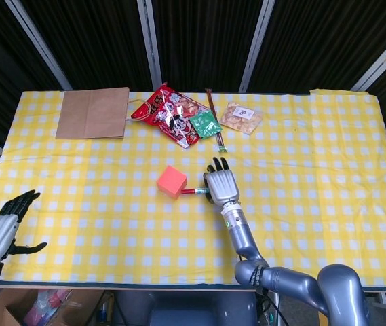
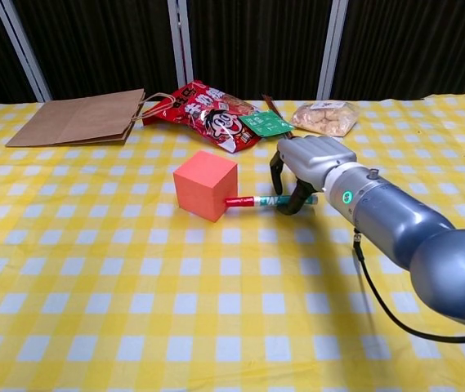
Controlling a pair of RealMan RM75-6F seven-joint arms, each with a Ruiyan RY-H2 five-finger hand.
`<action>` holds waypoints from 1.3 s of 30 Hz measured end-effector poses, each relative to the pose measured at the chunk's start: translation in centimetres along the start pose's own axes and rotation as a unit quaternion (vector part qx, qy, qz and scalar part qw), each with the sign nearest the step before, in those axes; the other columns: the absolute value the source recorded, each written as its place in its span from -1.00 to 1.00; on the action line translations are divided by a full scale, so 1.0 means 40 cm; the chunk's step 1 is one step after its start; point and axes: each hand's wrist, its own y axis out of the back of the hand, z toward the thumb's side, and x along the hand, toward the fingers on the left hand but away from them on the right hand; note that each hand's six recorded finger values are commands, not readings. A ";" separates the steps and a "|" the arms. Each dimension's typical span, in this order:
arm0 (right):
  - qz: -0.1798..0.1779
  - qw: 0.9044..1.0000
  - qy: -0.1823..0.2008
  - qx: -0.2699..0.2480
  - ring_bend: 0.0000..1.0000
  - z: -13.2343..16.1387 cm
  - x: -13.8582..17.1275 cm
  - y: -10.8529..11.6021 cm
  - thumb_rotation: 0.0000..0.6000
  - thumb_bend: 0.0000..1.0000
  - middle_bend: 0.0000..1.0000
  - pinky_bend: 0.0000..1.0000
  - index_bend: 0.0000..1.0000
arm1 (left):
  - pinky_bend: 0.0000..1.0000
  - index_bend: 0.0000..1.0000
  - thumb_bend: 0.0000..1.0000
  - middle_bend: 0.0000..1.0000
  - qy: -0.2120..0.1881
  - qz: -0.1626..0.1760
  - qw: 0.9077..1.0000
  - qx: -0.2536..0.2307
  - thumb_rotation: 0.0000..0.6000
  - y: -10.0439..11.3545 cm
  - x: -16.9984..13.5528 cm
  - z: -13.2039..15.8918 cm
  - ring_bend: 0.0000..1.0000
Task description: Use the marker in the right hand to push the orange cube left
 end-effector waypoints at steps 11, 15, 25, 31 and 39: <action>-0.007 1.000 0.012 -0.002 -0.81 0.053 -0.028 0.013 1.00 0.06 -0.40 -0.83 0.38 | -1.00 -1.00 -0.96 -1.00 0.002 -0.002 1.000 -0.004 1.00 0.000 -0.004 -0.001 -1.00; -0.009 1.000 0.008 -0.001 -0.81 0.056 -0.042 0.016 1.00 0.06 -0.40 -0.82 0.38 | -1.00 -1.00 -0.96 -1.00 0.002 -0.001 1.000 -0.005 1.00 0.002 -0.005 -0.002 -1.00; -0.011 1.000 0.009 -0.009 -0.81 0.077 -0.060 0.012 1.00 0.07 -0.39 -0.81 0.38 | -1.00 -1.00 -0.96 -1.00 0.004 -0.001 1.000 -0.005 1.00 0.003 -0.006 -0.005 -1.00; -0.019 0.999 0.021 -0.015 -0.81 0.110 -0.066 0.021 1.00 0.07 -0.39 -0.81 0.38 | -1.00 -1.00 -0.96 -1.00 0.004 -0.001 1.000 -0.005 1.00 0.003 -0.006 -0.005 -1.00; -0.026 0.999 0.025 -0.019 -0.81 0.127 -0.070 0.030 1.00 0.06 -0.39 -0.81 0.38 | -1.00 -1.00 -0.96 -1.00 0.005 0.001 1.000 -0.004 1.00 0.005 -0.008 -0.005 -1.00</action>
